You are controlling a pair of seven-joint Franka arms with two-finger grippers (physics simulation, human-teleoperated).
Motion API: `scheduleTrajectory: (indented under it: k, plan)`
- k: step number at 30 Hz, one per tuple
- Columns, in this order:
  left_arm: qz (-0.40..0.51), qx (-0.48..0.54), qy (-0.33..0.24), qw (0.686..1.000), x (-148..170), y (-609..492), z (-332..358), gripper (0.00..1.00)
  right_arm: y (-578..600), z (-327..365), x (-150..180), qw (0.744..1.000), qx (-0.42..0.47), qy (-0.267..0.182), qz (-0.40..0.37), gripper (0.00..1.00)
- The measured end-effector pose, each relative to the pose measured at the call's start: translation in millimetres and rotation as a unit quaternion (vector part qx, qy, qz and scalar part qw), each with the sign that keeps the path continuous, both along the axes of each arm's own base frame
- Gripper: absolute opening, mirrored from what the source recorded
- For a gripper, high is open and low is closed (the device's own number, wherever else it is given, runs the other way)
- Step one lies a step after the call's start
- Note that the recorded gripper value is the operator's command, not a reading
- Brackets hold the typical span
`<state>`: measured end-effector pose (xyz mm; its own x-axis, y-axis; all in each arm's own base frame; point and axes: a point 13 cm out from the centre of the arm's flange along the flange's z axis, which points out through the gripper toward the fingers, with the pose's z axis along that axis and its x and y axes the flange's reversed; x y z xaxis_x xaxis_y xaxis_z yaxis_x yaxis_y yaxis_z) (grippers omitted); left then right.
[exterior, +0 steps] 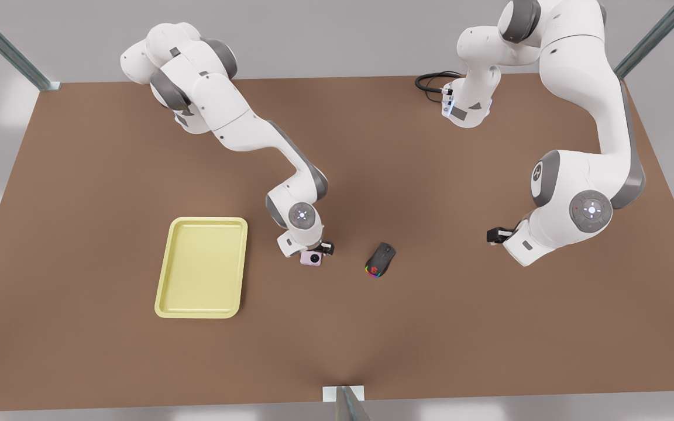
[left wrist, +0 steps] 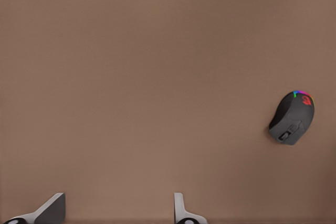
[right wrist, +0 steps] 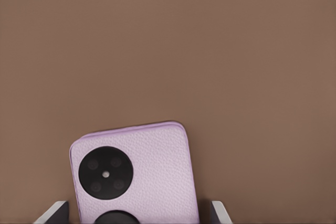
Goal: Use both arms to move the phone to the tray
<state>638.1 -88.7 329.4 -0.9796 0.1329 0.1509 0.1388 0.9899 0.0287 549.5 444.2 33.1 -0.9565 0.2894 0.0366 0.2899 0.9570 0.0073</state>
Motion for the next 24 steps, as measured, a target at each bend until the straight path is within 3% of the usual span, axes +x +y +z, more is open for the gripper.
scheduleTrajectory:
  k: [8,10,24]
  plan:
    - [-0.004,-0.001,0.001,1.000,-0.5,-0.2,-0.8,1.00,-0.2,-4.2,-4.1,1.000,-0.002,0.003,0.001,1.00]
    - [-0.005,-0.001,0.001,1.000,-0.5,-0.3,-0.8,1.00,-0.2,-4.5,-4.1,1.000,-0.002,0.003,0.002,0.92]
    - [-0.008,-0.001,0.001,1.000,-0.5,-0.3,-0.8,1.00,-0.1,-2.3,-1.3,1.000,0.002,0.001,0.012,0.75]
